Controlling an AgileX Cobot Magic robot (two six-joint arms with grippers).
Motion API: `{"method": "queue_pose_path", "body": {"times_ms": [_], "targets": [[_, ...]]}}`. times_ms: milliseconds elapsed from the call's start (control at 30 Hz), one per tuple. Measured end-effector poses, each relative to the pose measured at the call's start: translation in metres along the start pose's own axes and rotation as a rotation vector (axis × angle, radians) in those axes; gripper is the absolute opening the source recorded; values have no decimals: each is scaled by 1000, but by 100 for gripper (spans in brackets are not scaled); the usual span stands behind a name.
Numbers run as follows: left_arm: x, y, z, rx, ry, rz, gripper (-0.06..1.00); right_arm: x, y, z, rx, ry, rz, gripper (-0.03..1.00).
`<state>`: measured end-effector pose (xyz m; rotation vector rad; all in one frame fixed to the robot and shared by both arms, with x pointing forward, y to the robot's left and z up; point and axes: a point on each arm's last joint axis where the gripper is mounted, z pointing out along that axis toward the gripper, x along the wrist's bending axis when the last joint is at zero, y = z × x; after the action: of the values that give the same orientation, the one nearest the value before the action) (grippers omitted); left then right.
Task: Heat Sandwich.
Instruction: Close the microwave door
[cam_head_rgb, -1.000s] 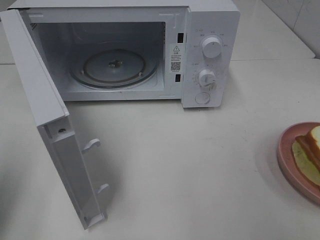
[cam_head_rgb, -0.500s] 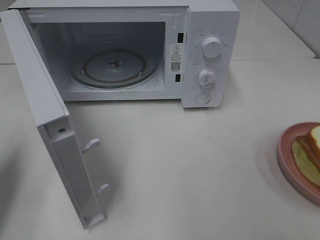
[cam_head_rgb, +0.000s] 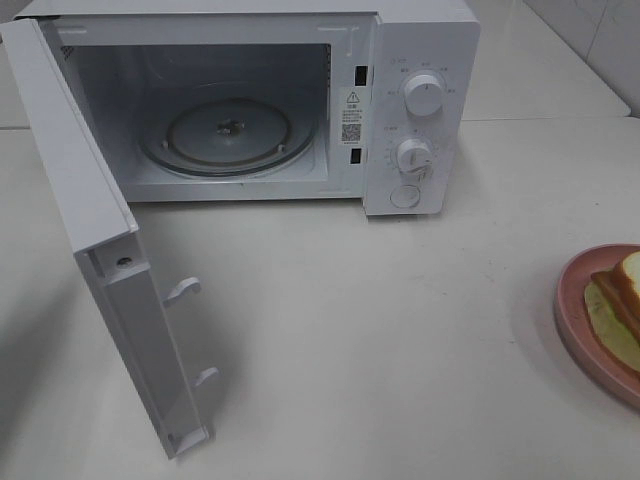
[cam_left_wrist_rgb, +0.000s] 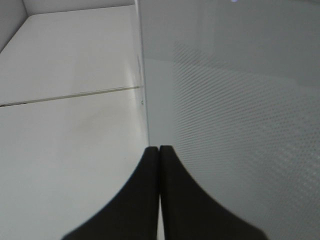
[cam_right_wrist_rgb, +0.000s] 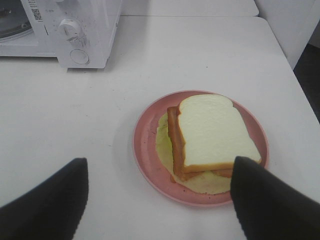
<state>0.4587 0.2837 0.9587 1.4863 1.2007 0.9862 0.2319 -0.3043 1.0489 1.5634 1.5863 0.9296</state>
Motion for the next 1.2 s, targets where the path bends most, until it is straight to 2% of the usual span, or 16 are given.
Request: {"method": "queue_pose_path", "body": {"times_ms": [67,133,233,400,533,633,800,933,1200], "targets": [[-1,1,3,-11,-18,-4,0,0,0,0,0,0,0,76],[-5,1,10,-34,-74,-8,0,0,0,0,0,0,0,76],[-9,0,14,-40,-101,-8,0,0,0,0,0,0,0,76],[-29,-3,31,-28,-190,7,0,0,0,0,0,0,0,76],[-35,-4,37,-21,-199,-2,0,0,0,0,0,0,0,76],[-49,3,45,-50,-240,2,0,0,0,0,0,0,0,76],[-56,9,49,-72,-242,-15,0,0,0,0,0,0,0,76],[-73,14,61,-86,-261,-45,0,0,0,0,0,0,0,76],[-101,10,73,-72,-293,-23,0,0,0,0,0,0,0,76]]}}
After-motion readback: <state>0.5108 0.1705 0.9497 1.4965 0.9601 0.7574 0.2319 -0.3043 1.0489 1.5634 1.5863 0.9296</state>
